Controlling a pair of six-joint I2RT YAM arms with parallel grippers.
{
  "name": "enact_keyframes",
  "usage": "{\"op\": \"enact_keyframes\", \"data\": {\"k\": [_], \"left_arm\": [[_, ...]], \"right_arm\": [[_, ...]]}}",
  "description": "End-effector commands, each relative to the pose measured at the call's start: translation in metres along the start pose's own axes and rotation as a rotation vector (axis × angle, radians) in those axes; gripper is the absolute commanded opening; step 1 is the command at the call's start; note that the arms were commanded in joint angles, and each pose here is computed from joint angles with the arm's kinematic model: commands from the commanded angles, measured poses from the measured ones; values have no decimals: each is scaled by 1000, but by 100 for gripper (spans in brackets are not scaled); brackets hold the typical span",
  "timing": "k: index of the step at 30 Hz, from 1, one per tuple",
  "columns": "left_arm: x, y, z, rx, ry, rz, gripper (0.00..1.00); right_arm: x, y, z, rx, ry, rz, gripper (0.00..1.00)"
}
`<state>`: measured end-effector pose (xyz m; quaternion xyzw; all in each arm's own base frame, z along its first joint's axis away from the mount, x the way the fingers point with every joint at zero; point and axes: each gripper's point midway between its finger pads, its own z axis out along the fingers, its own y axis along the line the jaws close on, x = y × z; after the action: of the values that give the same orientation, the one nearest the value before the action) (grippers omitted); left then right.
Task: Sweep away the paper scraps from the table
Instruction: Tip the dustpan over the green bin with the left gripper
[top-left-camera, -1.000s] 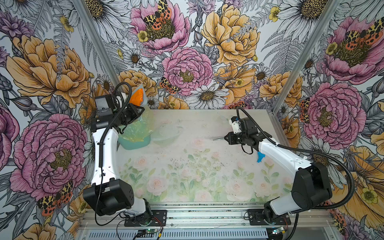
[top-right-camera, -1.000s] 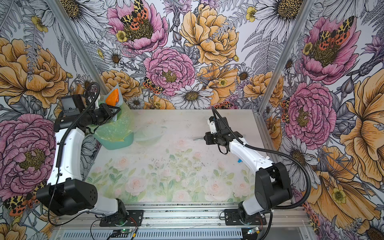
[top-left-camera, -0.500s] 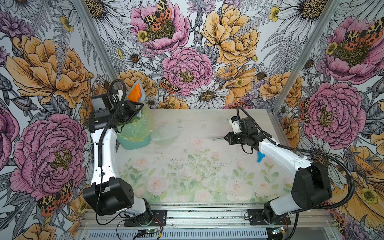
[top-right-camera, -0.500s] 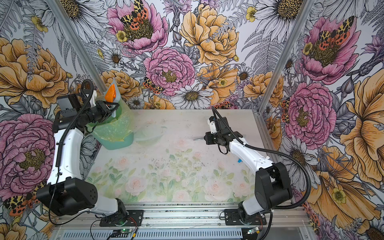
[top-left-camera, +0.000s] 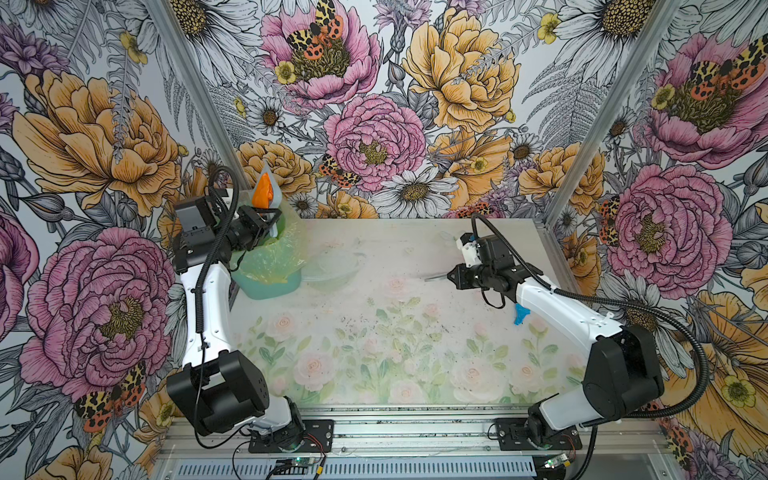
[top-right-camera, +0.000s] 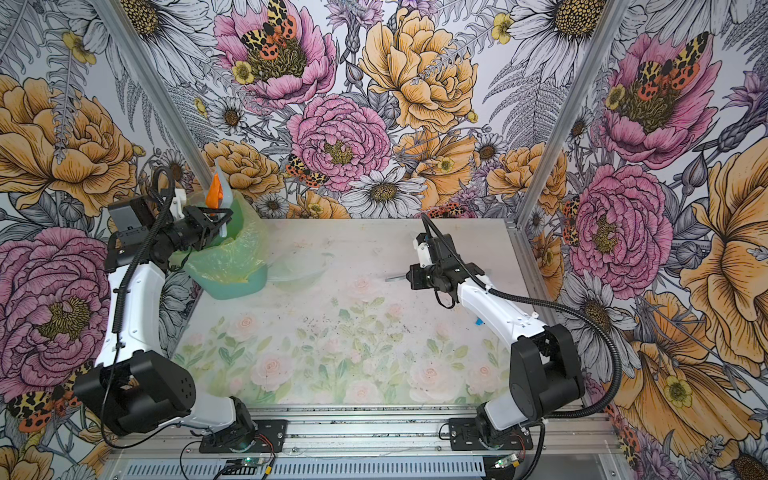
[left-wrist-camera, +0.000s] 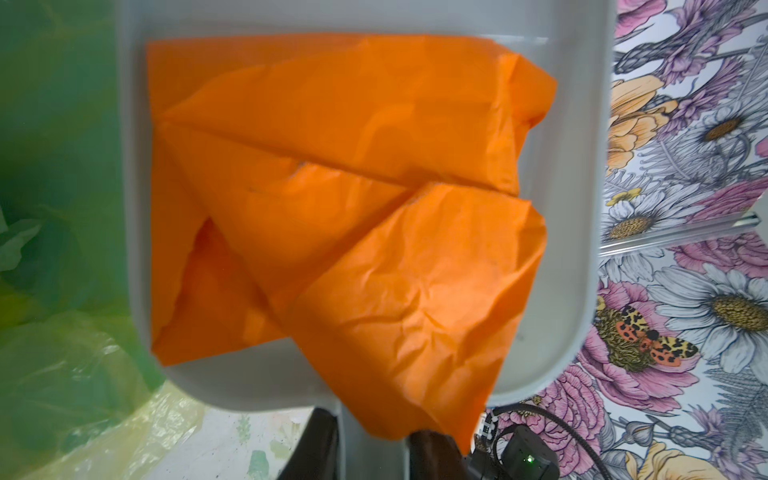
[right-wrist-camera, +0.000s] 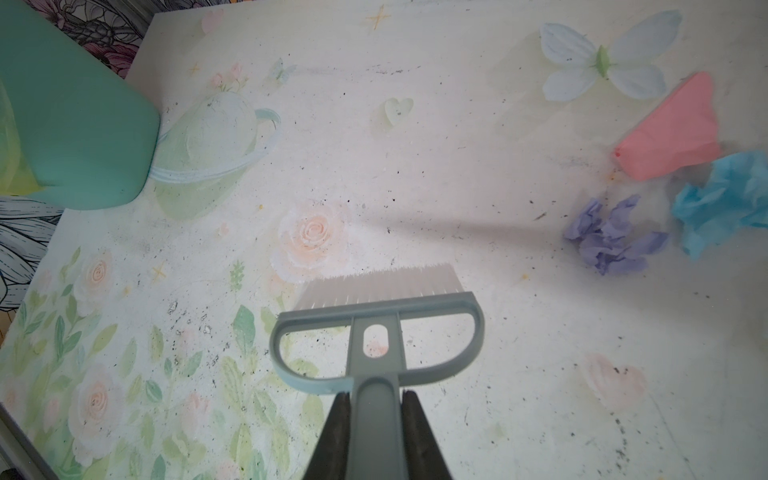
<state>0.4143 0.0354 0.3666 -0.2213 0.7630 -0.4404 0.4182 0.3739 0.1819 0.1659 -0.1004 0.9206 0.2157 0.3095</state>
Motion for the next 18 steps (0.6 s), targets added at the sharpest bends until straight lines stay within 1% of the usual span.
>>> {"op": "enact_keyframes", "data": {"k": [1,6,18], "left_arm": [[-6,-23,-12,121,-23,-20,0],[-10,-26,-16,204,-32,-94,0],[-11,-34,-26,264,-29,-166,0]], "right_arm": [[-6,1,-1,11,-29,-16,0],[-5,0,0,13,-25,-21,0],[-2,-2,3,16,-14,-26,0]]}}
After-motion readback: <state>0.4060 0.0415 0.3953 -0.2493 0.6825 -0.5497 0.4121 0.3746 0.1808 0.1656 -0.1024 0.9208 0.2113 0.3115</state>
